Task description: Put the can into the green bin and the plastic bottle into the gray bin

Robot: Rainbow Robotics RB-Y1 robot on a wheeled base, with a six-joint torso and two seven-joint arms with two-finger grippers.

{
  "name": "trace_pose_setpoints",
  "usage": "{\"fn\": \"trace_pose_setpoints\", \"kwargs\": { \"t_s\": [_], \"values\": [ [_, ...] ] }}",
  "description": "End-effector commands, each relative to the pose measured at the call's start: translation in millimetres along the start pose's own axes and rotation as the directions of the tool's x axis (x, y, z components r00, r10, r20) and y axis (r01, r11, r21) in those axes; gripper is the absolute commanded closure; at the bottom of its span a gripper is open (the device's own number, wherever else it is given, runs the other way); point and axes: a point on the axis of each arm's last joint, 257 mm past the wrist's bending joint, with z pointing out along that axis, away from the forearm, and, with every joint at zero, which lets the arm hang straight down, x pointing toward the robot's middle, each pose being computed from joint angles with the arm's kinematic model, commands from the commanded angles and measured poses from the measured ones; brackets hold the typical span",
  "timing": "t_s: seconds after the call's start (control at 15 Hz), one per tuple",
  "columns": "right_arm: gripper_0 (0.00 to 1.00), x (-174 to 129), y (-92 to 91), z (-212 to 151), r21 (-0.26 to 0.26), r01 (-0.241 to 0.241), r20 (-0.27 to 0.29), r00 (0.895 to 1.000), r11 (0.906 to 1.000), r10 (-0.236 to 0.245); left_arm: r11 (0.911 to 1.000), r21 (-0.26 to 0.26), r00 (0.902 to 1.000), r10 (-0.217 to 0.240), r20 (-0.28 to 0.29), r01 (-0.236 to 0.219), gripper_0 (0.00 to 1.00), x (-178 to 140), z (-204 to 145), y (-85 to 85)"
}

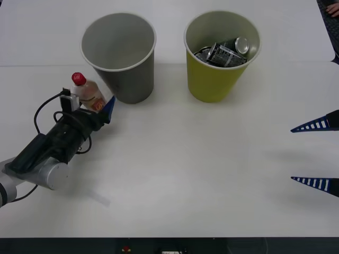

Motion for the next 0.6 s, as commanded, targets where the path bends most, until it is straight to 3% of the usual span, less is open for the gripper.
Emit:
{"fn": "trace_pose_setpoints", "kwargs": {
  "t_s": [0.07, 0.6],
  "values": [
    [0.0, 0.0, 0.0, 0.0, 0.0, 0.0, 0.0, 1.0, 1.0, 0.0, 1.0, 0.0, 1.0, 0.006, 0.001, -0.006, 1.0, -1.1, -0.1, 1.4],
    [0.0, 0.0, 0.0, 0.0, 0.0, 0.0, 0.0, 1.0, 1.0, 0.0, 0.9996, 0.003, 0.9996, 0.03, -0.002, -0.03, 1.0, -6.1, -16.6, 16.0]
  ]
}}
